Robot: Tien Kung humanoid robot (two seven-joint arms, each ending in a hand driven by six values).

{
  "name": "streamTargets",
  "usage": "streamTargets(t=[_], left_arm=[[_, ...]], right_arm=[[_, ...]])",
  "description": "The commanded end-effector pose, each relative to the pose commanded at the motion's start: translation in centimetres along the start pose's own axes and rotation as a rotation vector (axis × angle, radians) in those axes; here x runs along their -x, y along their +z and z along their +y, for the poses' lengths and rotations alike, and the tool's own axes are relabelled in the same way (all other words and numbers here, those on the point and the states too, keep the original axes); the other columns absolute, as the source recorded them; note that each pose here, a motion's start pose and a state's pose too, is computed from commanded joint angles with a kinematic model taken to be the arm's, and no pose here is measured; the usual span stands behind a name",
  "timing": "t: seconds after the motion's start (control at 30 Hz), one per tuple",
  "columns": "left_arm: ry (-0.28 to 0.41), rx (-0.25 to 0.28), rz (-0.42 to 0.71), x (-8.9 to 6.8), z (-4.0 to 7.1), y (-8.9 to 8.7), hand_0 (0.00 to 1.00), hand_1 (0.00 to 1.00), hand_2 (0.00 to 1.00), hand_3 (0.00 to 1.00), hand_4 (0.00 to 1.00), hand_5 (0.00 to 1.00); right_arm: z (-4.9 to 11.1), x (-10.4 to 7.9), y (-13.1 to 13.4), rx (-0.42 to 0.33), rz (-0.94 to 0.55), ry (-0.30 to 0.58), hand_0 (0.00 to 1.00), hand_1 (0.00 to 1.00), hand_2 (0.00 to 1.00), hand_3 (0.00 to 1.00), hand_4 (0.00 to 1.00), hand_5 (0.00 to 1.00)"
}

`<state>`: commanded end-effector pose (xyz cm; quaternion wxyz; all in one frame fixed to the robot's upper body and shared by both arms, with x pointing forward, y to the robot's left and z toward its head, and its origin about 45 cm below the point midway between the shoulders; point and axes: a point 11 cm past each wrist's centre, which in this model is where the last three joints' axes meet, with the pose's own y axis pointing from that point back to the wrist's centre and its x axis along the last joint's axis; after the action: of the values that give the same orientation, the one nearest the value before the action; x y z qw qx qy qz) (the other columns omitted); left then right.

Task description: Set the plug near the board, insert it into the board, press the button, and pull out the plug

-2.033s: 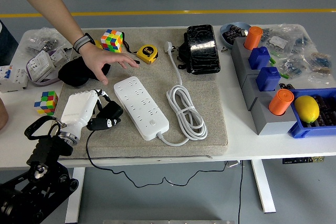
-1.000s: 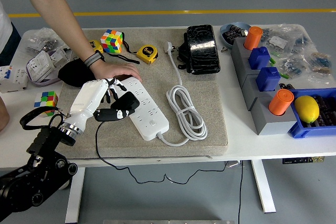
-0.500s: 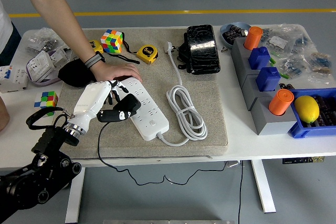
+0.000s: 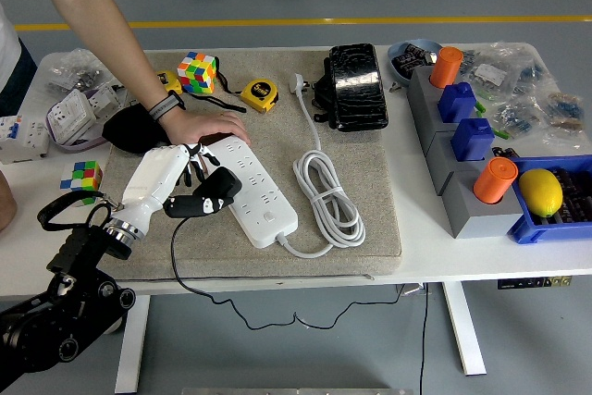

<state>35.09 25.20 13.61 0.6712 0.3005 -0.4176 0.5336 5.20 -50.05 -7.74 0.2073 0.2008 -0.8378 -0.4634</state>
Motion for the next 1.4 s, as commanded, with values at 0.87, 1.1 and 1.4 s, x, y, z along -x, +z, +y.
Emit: streamTargets(t=[0.87, 1.1, 1.4], left_arm=[[-0.031, -0.017, -0.008, 0.41, 0.01, -0.24, 0.197, 0.397, 0.418, 0.527, 0.829, 0.021], [-0.031, -0.012, -0.015, 0.29, -0.04, -0.22, 0.193, 0.365, 0.394, 0.522, 0.808, 0.016], [-0.028, -0.001, -0.028, -0.48, -0.18, -0.54, 0.200, 0.344, 0.377, 0.518, 0.801, 0.021]], right_arm=[[0.00, 0.04, 0.08, 0.001, -0.004, -0.001, 0.496, 0.586, 0.543, 0.507, 0.836, 0.364], [0.01, 0.00, 0.14, 0.001, -0.003, 0.000, 0.497, 0.586, 0.542, 0.507, 0.836, 0.364], [0.01, 0.06, 0.13, 0.001, -0.006, -0.001, 0.496, 0.586, 0.544, 0.507, 0.836, 0.363]])
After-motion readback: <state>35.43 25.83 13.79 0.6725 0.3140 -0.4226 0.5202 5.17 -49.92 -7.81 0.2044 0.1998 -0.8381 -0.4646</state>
